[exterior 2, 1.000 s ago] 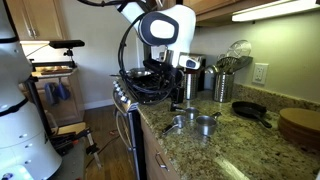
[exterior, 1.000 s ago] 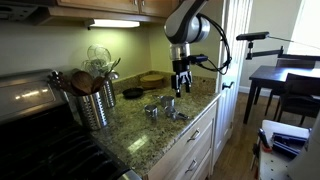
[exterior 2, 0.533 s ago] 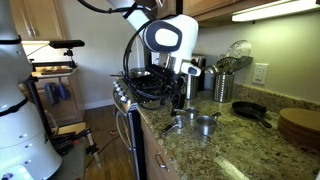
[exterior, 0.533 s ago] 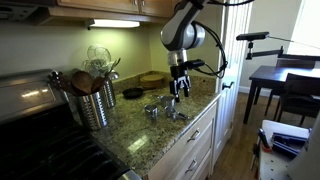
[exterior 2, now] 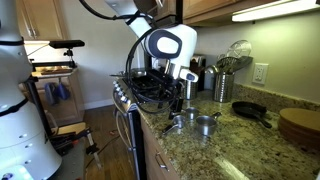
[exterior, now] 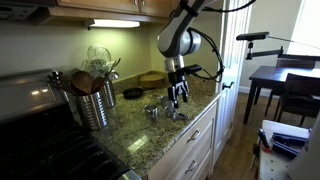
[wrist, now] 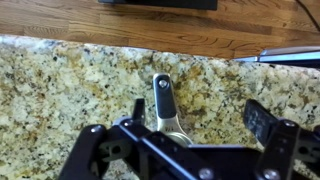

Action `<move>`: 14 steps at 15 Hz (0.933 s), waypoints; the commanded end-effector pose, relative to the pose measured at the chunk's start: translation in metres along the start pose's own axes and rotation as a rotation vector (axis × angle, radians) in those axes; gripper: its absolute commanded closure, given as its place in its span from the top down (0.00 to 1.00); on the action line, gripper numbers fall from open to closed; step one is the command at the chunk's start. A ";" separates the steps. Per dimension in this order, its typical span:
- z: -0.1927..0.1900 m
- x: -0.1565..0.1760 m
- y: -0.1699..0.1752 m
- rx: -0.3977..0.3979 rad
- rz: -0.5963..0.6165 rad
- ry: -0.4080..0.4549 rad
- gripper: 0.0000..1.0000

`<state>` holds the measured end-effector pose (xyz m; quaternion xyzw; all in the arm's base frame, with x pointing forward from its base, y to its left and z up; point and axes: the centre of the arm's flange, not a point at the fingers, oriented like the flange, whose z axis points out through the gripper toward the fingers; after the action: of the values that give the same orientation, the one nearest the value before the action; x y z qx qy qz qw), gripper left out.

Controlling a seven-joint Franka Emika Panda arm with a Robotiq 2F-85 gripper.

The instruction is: Stack the pots on the counter

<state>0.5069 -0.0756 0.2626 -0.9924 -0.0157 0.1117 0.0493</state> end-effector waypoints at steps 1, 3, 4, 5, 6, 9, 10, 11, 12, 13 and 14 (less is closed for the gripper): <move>0.010 0.010 0.006 -0.002 0.000 -0.016 1.00; 0.011 0.016 0.008 -0.032 -0.029 -0.029 1.00; 0.011 0.018 0.010 -0.029 -0.030 -0.030 1.00; 0.010 0.023 0.015 -0.014 -0.015 -0.024 1.00; 0.010 0.026 0.016 -0.010 -0.009 -0.021 1.00; 0.011 0.034 0.022 -0.004 0.026 -0.006 1.00; 0.011 0.035 0.024 -0.004 0.033 -0.005 1.00; 0.014 0.036 0.024 0.001 0.039 -0.008 1.00; 0.015 0.036 0.025 0.007 0.046 -0.011 1.00; 0.016 0.035 0.024 0.021 0.053 -0.015 1.00; 0.017 0.035 0.023 0.031 0.057 -0.019 1.00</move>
<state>0.5355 -0.0951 0.2371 -0.9918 -0.0037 0.1196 0.0443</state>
